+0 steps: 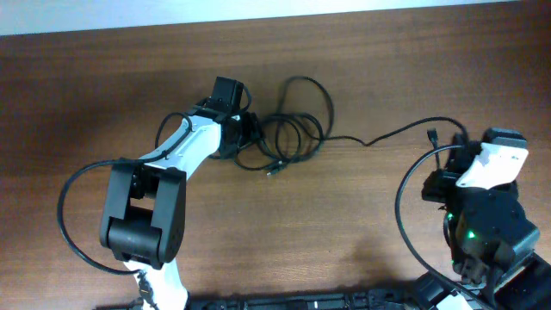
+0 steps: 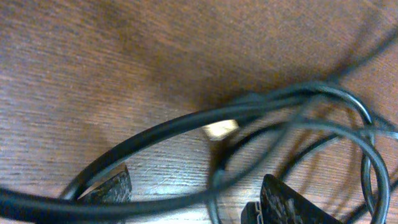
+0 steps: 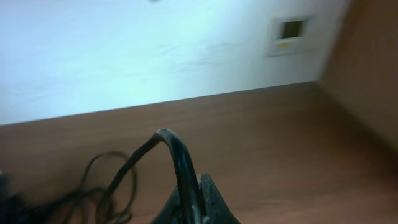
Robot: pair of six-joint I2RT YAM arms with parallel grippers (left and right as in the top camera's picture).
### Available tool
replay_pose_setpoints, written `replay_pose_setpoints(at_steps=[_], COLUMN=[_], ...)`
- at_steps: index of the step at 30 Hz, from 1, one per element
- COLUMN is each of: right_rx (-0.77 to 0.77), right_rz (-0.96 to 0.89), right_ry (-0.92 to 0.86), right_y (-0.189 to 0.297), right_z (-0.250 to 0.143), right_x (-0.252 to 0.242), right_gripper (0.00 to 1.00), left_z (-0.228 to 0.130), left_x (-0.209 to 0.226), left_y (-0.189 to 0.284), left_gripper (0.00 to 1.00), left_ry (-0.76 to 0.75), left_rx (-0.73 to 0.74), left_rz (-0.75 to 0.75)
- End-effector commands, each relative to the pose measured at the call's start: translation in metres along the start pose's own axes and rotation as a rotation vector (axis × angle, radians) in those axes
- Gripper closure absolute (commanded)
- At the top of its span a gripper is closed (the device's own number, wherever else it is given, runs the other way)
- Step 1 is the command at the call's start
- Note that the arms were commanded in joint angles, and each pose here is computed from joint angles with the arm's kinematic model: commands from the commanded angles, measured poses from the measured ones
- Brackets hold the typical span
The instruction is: Untangle cables
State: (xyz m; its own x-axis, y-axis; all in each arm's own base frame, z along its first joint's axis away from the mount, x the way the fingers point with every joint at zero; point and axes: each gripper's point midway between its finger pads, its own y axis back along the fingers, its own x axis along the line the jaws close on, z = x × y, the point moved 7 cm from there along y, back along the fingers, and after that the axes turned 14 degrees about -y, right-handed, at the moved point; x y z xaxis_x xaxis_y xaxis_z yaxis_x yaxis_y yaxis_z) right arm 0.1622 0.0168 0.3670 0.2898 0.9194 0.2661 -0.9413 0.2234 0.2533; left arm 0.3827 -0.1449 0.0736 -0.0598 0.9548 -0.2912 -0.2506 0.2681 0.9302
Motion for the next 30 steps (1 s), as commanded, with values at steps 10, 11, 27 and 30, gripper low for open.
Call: replay_pose_setpoints(at_steps=[10,11,27,30], right_rx=[-0.089,-0.025,0.92,0.929], right_rz=[-0.446,-0.429,0.13,0.357], right_ry=[0.091,0.048,-0.286,0.09], right_y=[-0.089,-0.109,-0.205,-0.2], right_z=[0.036,0.026,-0.14,-0.156], right_x=[-0.052,-0.056,-0.015,0.012], right_gripper=[0.96,0.96,0.01,0.02], left_z=[-0.036,-0.036,-0.038,-0.029], left_x=[0.03,0.032,0.041,-0.004], left_y=[-0.027,-0.027,-0.018,-0.018], left_gripper=[0.4,0.39,0.01,0.01], left_ry=[0.033,0.039,-0.108,-0.22], left_rx=[0.153,0.16,0.271,0.198], left_rz=[0.151,0.157,-0.082,-0.363])
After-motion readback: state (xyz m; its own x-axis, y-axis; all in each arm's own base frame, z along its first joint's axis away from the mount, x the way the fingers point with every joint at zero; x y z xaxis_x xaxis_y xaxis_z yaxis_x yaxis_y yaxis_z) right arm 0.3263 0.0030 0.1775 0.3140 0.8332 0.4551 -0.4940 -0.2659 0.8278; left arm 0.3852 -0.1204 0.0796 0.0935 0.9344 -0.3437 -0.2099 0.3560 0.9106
